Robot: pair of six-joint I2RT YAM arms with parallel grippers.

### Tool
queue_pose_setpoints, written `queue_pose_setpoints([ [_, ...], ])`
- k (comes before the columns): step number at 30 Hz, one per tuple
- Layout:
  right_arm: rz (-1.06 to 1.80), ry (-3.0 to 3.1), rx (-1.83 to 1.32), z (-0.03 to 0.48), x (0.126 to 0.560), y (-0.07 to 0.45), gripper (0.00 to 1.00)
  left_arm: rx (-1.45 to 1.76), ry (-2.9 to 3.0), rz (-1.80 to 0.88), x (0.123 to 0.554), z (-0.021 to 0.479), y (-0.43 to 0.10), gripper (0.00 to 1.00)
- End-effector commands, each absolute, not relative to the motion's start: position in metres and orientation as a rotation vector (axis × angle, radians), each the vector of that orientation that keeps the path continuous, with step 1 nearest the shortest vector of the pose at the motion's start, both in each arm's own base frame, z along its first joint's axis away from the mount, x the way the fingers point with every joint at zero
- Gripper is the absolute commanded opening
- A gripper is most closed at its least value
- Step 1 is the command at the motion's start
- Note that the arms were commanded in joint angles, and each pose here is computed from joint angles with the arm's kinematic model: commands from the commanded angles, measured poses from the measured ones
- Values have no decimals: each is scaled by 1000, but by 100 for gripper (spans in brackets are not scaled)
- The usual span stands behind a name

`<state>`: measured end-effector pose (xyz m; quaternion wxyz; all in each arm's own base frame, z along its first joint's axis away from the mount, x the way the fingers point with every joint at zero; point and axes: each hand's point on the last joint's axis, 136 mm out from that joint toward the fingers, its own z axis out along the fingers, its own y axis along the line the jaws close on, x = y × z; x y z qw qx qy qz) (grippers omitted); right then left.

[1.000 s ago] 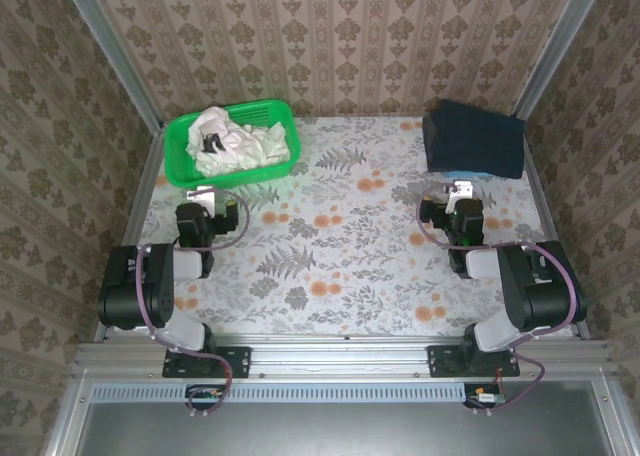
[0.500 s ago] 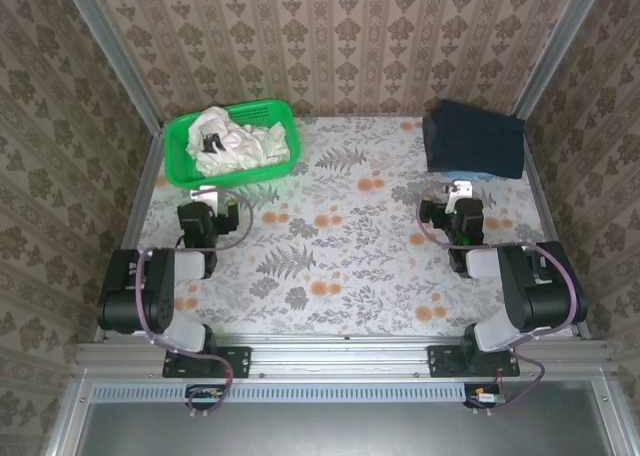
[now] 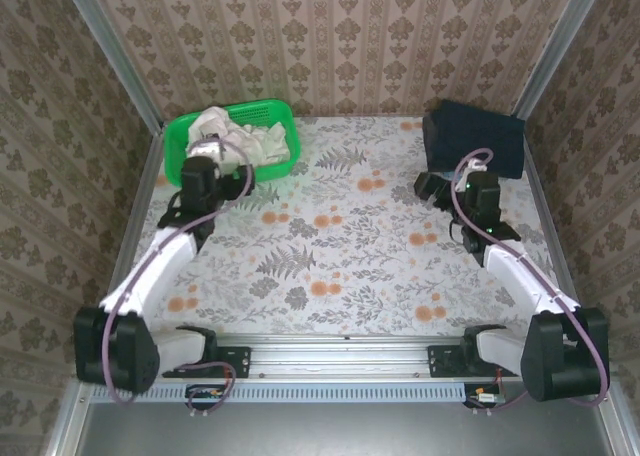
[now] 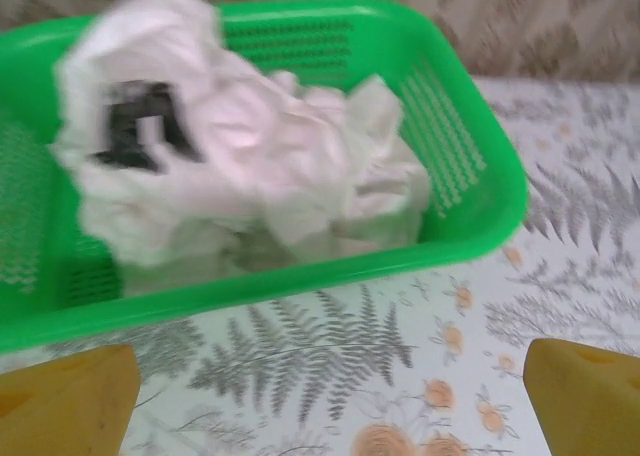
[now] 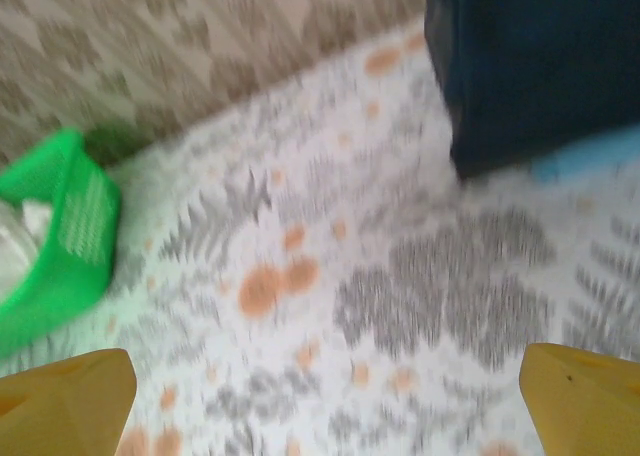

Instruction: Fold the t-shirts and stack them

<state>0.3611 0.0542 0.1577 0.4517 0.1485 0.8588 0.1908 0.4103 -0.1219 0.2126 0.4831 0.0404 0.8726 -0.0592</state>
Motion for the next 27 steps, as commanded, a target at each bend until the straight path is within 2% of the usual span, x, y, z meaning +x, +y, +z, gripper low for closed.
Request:
queue_pose_setpoints([
  [1, 475, 2180, 390, 148, 346, 59, 100, 245, 2168, -95, 439, 218, -161, 100],
  [7, 451, 2221, 357, 142, 332, 61, 100, 317, 2343, 15, 513, 177, -204, 95],
  [9, 424, 2220, 355, 142, 328, 58, 100, 327, 2389, 65, 531, 156, -208, 93],
  [11, 415, 2215, 334, 143, 323, 57, 100, 370, 2434, 78, 534, 138, -227, 87],
  [13, 411, 2209, 322, 146, 319, 56, 100, 429, 2476, 122, 531, 124, -232, 83],
  [15, 416, 2204, 313, 148, 317, 57, 100, 535, 2471, 186, 523, 115, -237, 83],
  [20, 448, 2194, 308, 149, 317, 61, 100, 777, 2387, 223, 496, 127, -237, 100],
  [23, 457, 2197, 307, 148, 317, 62, 100, 946, 2314, 264, 475, 140, -223, 100],
  [27, 455, 2187, 318, 143, 319, 61, 100, 1117, 2291, 393, 453, 139, -174, 100],
])
